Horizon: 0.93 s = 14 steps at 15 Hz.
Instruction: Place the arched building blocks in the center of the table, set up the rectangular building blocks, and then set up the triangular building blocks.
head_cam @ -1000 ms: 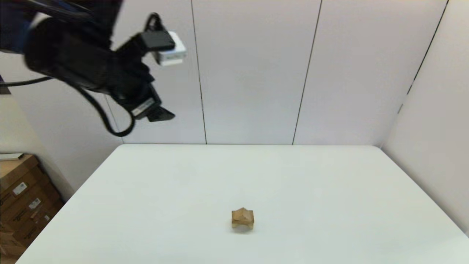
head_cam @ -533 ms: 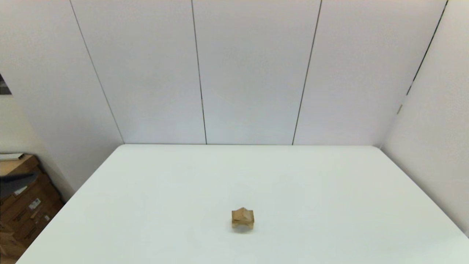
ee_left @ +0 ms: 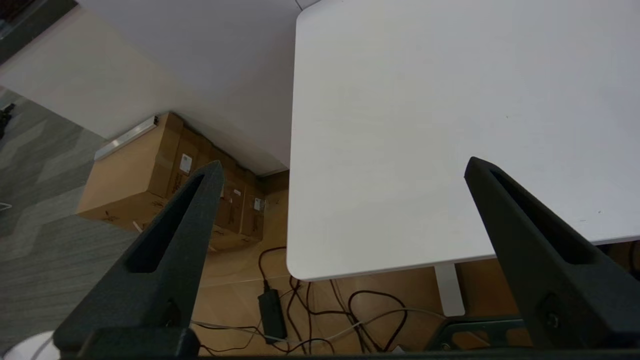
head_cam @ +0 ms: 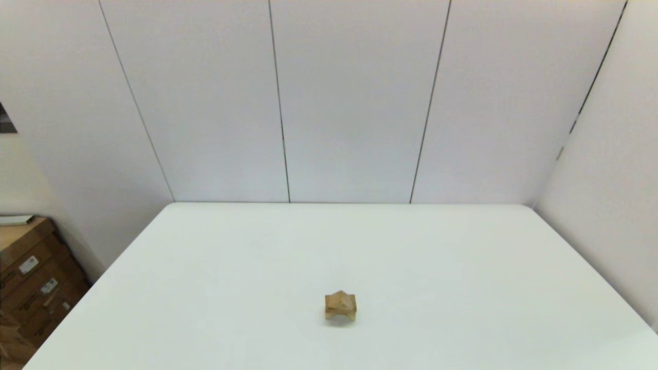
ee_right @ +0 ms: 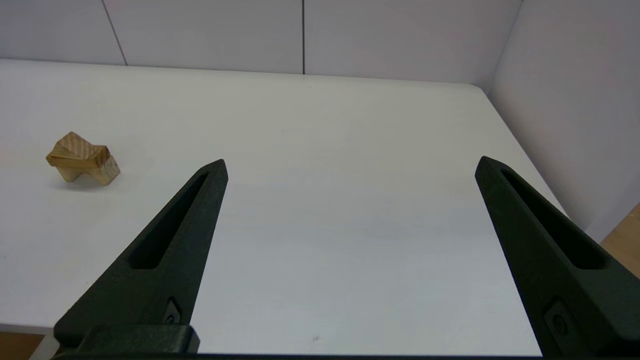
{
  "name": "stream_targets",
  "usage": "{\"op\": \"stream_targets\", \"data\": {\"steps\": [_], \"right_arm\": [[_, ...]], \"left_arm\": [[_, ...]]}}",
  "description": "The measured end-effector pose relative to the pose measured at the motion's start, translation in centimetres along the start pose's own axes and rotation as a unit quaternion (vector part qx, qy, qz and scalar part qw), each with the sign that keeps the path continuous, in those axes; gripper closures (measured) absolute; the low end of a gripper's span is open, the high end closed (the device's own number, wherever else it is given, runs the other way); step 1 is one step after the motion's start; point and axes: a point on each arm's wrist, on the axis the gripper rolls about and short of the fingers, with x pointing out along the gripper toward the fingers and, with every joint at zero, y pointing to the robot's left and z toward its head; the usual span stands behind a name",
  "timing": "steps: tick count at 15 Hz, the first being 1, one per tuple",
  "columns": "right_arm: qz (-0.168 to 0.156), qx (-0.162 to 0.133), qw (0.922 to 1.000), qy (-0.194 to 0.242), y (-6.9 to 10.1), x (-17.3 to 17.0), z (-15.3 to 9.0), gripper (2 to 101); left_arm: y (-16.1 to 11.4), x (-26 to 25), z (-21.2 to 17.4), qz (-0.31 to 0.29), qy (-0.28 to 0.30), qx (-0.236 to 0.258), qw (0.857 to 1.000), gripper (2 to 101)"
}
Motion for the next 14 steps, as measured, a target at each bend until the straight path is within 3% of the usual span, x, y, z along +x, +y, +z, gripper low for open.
{"op": "stream_targets", "data": {"steps": [4, 8, 14], "right_arm": [[0.0, 0.0, 1.0, 0.0, 0.0, 0.0, 0.0, 4.3], [0.0, 0.0, 1.0, 0.0, 0.0, 0.0, 0.0, 4.3], [0.0, 0.0, 1.0, 0.0, 0.0, 0.0, 0.0, 4.3]], "left_arm": [[-2.1, 0.4, -3.8, -0.02, -0.046, -0.021, 0.999, 6.0], [-3.9, 2.4, -6.1, -0.079, -0.112, -0.083, 0.987, 5.7], [-5.3, 4.3, -8.3, -0.082, -0.153, -0.092, 0.981, 5.4]]}}
